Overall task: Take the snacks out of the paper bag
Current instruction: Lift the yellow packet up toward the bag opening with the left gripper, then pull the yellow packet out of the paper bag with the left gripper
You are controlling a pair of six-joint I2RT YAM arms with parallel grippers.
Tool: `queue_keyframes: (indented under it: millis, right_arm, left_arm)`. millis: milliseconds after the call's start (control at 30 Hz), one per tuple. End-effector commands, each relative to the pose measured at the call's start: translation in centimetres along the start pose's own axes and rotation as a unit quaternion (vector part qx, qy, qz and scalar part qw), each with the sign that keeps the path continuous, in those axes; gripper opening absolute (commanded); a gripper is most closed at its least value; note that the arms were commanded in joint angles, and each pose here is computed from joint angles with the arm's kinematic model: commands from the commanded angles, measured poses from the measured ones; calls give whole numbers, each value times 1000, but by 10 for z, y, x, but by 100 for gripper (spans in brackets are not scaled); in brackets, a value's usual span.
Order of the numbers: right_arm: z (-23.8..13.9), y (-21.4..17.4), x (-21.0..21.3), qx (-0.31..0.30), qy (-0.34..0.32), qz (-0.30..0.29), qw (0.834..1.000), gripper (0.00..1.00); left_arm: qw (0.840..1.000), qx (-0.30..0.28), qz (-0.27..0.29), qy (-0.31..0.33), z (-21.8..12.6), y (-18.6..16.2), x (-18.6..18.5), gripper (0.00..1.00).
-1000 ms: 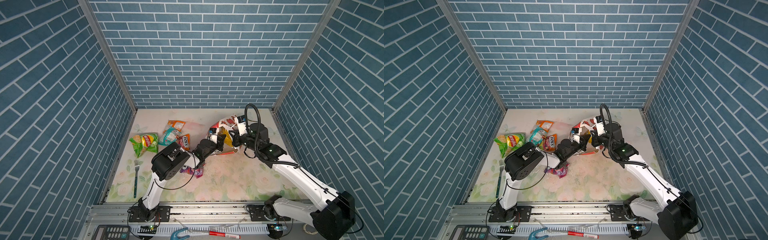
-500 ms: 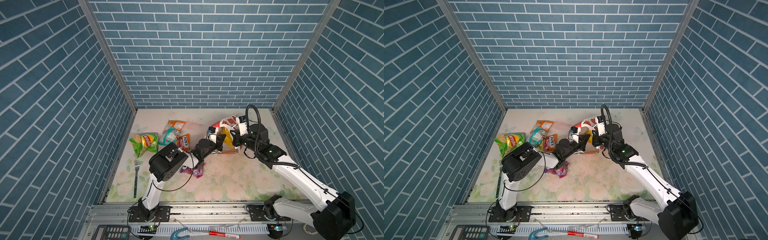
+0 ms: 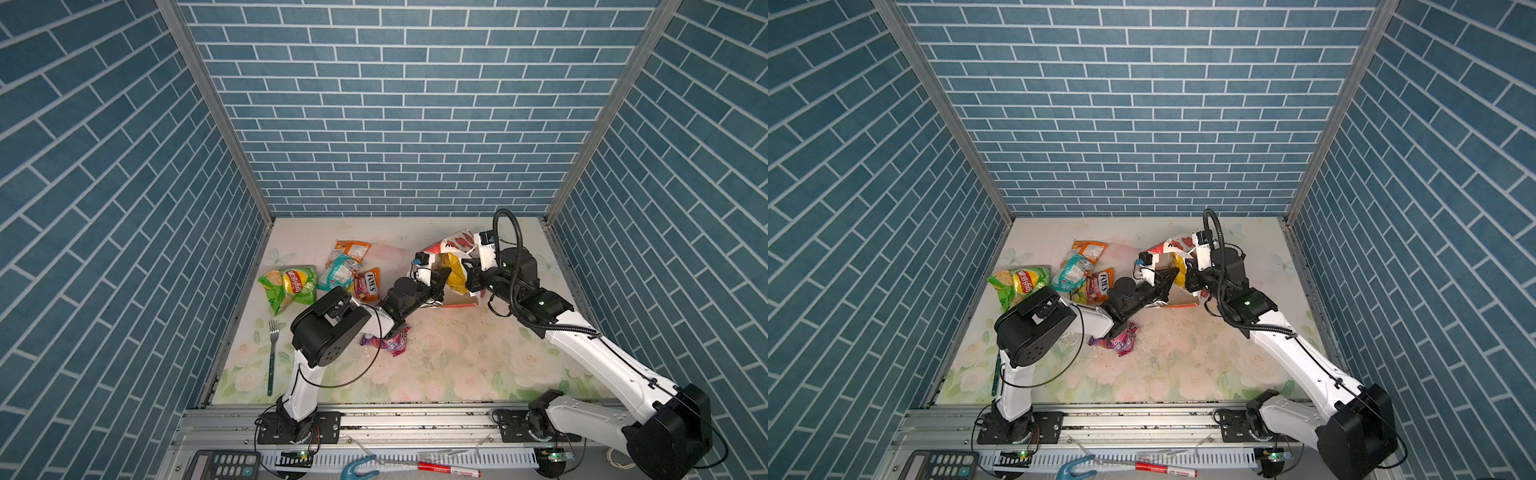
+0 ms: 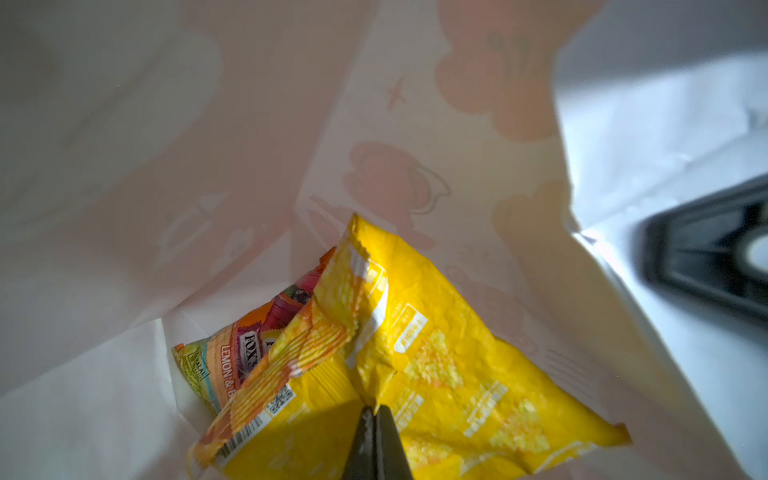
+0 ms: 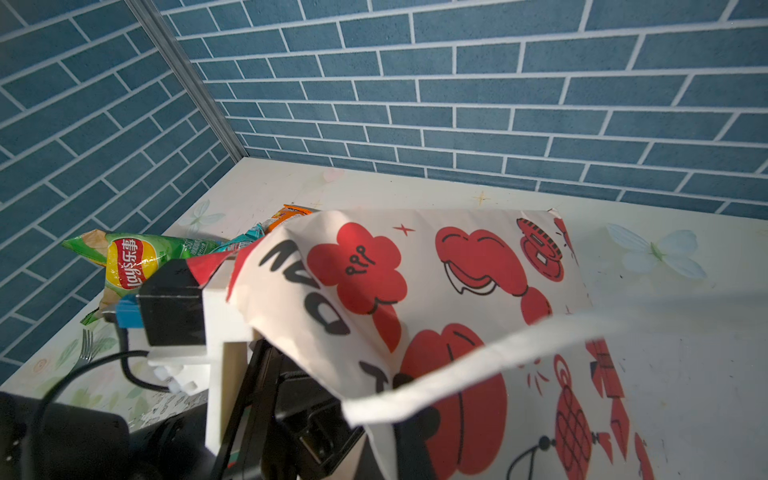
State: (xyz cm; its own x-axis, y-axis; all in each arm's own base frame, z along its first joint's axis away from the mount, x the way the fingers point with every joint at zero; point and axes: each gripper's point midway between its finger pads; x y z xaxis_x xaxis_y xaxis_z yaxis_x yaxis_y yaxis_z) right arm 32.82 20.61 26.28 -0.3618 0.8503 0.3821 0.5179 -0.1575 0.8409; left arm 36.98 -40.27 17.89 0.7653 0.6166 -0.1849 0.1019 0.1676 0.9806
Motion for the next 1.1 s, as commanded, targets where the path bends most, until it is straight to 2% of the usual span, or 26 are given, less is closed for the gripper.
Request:
queue_keyframes:
  millis: [0, 1067]
  right_arm:
    - [-2, 5, -17, -15, -45, 24, 999, 0]
    - [-8, 10, -35, -34, -96, 33, 994, 0]
  left_arm:
    - [1000, -15, 1, 18, -7, 15, 11, 0]
    - [998, -56, 12, 13, -34, 61, 0, 0]
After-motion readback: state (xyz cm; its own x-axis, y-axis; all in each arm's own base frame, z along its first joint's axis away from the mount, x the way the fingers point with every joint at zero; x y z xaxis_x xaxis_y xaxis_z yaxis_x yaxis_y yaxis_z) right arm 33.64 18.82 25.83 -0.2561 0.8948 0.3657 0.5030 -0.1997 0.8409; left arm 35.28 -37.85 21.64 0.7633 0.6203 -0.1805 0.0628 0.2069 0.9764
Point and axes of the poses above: each gripper's point midway between its finger pads, its own z axis out along the fingers, its own x axis along the line the jaws close on, y = z × x, and after that the axes turned 13 degrees about z, right-handed
